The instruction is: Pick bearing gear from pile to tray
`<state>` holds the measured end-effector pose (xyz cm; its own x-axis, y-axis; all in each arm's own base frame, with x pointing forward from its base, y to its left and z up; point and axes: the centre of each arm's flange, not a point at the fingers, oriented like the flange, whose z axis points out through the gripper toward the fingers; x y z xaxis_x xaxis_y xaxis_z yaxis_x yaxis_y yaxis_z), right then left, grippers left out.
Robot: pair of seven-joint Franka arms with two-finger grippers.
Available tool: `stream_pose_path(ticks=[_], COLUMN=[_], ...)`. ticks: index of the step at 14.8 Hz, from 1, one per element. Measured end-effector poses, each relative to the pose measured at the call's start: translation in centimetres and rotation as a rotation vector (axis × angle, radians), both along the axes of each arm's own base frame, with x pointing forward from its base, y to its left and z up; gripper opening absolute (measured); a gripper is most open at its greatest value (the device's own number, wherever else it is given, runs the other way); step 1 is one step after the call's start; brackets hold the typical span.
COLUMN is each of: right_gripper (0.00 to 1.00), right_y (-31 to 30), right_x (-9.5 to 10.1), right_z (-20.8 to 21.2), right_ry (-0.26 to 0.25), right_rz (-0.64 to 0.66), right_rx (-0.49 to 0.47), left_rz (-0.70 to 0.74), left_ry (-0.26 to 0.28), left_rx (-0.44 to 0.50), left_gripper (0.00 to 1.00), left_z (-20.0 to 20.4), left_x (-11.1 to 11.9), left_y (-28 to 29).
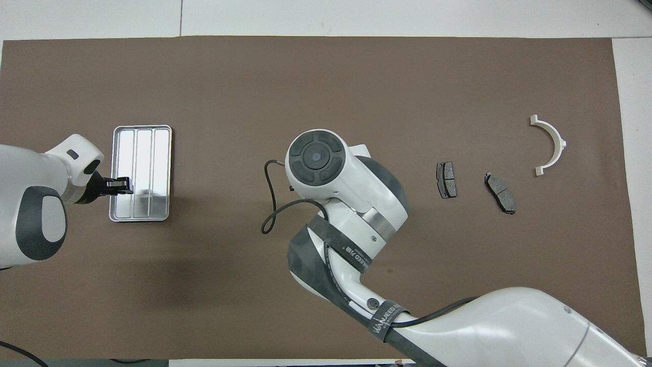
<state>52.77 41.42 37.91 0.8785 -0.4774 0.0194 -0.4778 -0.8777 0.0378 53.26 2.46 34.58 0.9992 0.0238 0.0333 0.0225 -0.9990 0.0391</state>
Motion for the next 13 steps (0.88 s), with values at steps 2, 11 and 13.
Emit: stream_pose_path(ticks=[2,11,13], right_gripper=[0.23,0.23,0.28], right_y=[2.1,3.0,3.0], right_x=[-0.9,-0.4,-0.4], right_z=[-3.7,-9.1,-9.1], right_ry=[-0.023,-0.042,-0.042], right_rz=[-0.003,0.000,0.000], right_rx=[-0.030,-0.015,-0.017], left_rz=[0.000,0.017,0.018], left_ry=[0.004,-0.010,-0.009], left_rx=[0.000,0.003,0.003], left_gripper=[0.35,0.35,0.35], left_z=[-0.7,-2.8,-3.0], left_x=[-0.4,-1.2,-1.2], left_y=[-0.1,-0.4,-0.4])
